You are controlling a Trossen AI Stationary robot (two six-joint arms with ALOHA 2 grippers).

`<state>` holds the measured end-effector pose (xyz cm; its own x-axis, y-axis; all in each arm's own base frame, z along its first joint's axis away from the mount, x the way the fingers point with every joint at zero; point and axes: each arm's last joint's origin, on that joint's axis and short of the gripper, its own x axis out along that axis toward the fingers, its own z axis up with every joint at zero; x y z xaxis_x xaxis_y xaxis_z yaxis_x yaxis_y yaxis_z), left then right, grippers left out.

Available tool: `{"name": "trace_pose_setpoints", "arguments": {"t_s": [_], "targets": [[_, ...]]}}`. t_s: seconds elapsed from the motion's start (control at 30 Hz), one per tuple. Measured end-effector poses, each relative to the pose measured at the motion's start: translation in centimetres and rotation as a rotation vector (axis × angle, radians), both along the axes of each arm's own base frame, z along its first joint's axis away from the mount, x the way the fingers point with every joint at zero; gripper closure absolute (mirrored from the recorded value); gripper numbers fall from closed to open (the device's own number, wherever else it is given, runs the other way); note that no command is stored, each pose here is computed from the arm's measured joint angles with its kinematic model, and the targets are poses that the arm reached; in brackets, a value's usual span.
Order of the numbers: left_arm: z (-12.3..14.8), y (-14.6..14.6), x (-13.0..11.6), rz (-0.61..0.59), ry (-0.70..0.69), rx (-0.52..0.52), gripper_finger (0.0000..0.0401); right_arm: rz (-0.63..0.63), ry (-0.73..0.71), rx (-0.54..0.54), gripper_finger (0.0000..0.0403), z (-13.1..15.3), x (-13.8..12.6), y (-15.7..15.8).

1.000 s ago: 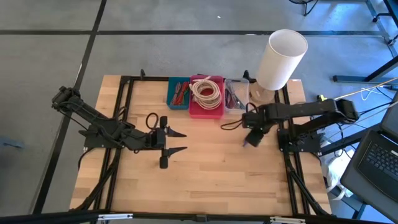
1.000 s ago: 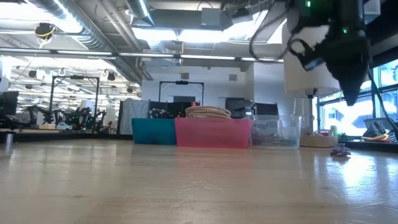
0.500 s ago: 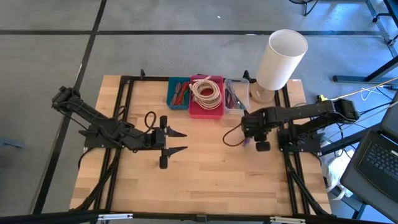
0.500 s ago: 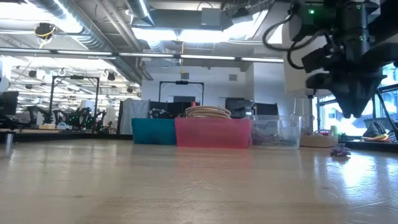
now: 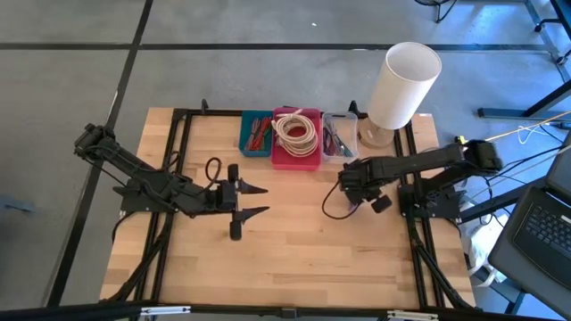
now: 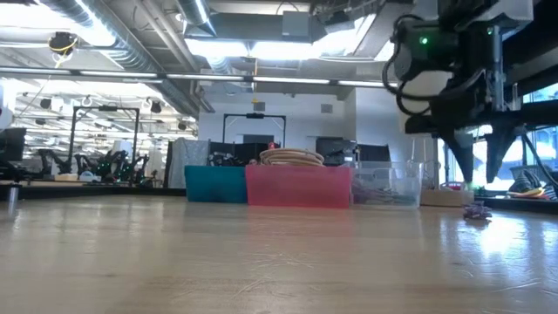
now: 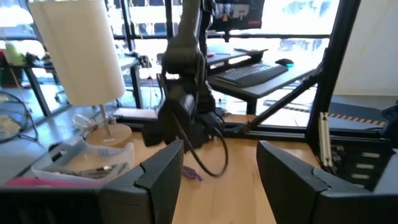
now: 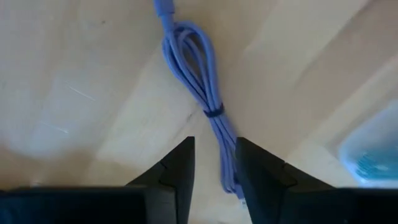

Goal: Pick & Place USB Port
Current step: Put the purple charger cable into the blue bin

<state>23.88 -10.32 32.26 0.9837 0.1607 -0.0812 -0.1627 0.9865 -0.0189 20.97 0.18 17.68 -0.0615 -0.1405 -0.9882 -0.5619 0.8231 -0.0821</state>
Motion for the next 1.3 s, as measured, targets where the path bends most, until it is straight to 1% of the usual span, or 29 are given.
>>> {"name": "trace_pose_setpoints", "arguments": {"t_s": [0.2, 0.43, 0.6, 0.67, 0.73, 0.9, 0.93, 1.1, 1.17, 1.23, 1.3], "targets": [[0.4, 0.0, 0.0, 0.001, -0.031, 0.018, 0.0203, 0.0, 0.061, 0.007, 0.0263, -1.5, 0.7, 0.0], [0.4, 0.0, 0.0, 0.001, -0.032, 0.017, 0.0203, -0.005, 0.084, 0.033, 0.0261, -3.5, 1.7, 0.1], [0.4, 0.0, 0.0, 0.001, -0.031, 0.019, 0.0203, -0.036, 0.099, 0.024, 0.0265, -5.2, 1.2, 0.1], [0.4, 0.0, 0.0, 0.0, -0.028, 0.021, 0.0203, -0.072, 0.1, 0.019, 0.0276, -5.3, 1.0, 0.1], [0.3, 0.0, 0.0, 0.0, -0.028, 0.022, 0.0203, -0.114, 0.089, 0.017, 0.0297, -5.1, 0.9, 0.2], [0.3, 0.0, 0.0, 0.0, -0.028, 0.023, 0.0203, -0.184, 0.051, 0.022, 0.0381, -4.3, 1.0, 0.2], [0.3, 0.0, 0.0, 0.0, -0.027, 0.023, 0.0203, -0.193, 0.046, 0.021, 0.0387, -4.1, 1.0, 0.2], [0.3, 0.0, 0.0, 0.0, -0.02, 0.026, 0.0203, -0.264, 0.028, 0.009, 0.0388, -3.8, 0.9, 0.3], [0.3, 0.0, 0.0, -0.001, -0.02, 0.026, 0.0203, -0.29, 0.026, -0.017, 0.0388, -3.8, 0.8, 0.4], [0.3, 0.0, 0.0, -0.001, -0.02, 0.027, 0.0203, -0.299, 0.014, -0.053, 0.0388, -3.6, 0.7, 0.7], [0.3, 0.0, 0.0, -0.001, -0.02, 0.027, 0.0203, -0.288, -0.01, -0.064, 0.0388, -3.3, 0.6, 1.1]]}}
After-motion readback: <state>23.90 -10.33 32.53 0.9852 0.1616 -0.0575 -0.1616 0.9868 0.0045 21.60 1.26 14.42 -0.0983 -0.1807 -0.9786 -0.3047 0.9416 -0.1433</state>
